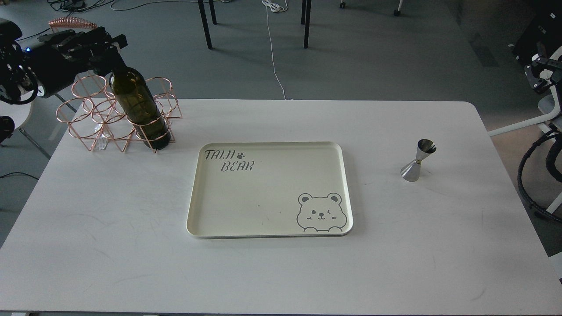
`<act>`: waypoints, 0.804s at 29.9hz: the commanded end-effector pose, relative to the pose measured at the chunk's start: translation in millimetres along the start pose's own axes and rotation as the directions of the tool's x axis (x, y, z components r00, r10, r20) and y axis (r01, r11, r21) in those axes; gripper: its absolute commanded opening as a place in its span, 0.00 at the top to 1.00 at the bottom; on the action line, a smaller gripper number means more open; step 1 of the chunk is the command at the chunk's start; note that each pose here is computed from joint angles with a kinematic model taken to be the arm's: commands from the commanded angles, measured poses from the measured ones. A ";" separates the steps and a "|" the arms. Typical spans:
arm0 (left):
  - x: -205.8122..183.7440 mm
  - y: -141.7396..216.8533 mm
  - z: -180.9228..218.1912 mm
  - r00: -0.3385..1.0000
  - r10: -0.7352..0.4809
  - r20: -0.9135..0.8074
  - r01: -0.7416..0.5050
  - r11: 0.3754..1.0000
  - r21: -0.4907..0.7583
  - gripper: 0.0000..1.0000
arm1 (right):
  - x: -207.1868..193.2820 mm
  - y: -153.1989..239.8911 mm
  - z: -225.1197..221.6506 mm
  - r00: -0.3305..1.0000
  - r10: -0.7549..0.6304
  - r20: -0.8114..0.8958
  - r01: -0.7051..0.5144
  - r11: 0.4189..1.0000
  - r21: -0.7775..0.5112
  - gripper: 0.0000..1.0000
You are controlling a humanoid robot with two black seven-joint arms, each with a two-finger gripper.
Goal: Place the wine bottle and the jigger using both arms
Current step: 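Release the bottle and withdraw the left gripper upward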
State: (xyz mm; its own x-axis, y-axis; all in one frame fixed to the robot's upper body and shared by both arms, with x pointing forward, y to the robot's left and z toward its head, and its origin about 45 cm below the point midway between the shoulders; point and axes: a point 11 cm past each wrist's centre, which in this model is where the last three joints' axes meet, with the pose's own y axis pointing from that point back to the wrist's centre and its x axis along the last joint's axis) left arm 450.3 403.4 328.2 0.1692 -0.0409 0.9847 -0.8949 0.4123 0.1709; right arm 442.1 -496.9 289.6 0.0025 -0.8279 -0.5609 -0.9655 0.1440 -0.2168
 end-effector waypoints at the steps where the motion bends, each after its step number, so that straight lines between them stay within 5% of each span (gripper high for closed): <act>1: 7.8 -0.4 -0.2 0.998 0.046 -0.034 -0.045 0.999 0.004 0.13 | 0.3 0.1 -0.6 1.000 0.000 -0.002 0.000 1.000 0.000 0.01; 4: 23.1 -2.3 -0.2 0.977 0.149 -0.152 -0.148 0.989 0.020 0.02 | 0.7 0.2 -1.1 1.000 0.001 -0.003 -0.001 1.000 0.002 0.01; 15: 64.9 19.4 -32.7 0.637 0.445 -0.629 -0.395 0.890 0.229 0.02 | 11.6 3.0 -6.8 0.999 0.031 -0.025 -0.030 0.999 0.016 0.01; 24: 69.6 39.8 -61.8 0.247 0.473 -0.846 -0.420 0.839 0.346 0.02 | 12.9 0.1 -23.9 0.999 0.033 -0.032 -0.032 0.998 0.045 0.01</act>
State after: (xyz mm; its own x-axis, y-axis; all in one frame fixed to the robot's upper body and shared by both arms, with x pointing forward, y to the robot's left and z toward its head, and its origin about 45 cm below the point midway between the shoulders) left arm 453.3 457.8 401.7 -0.0091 0.9059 0.4233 -0.9630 0.1061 -0.2478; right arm 436.4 -517.9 299.2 -0.0354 -0.8387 -0.5435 -0.9532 0.1918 -0.2339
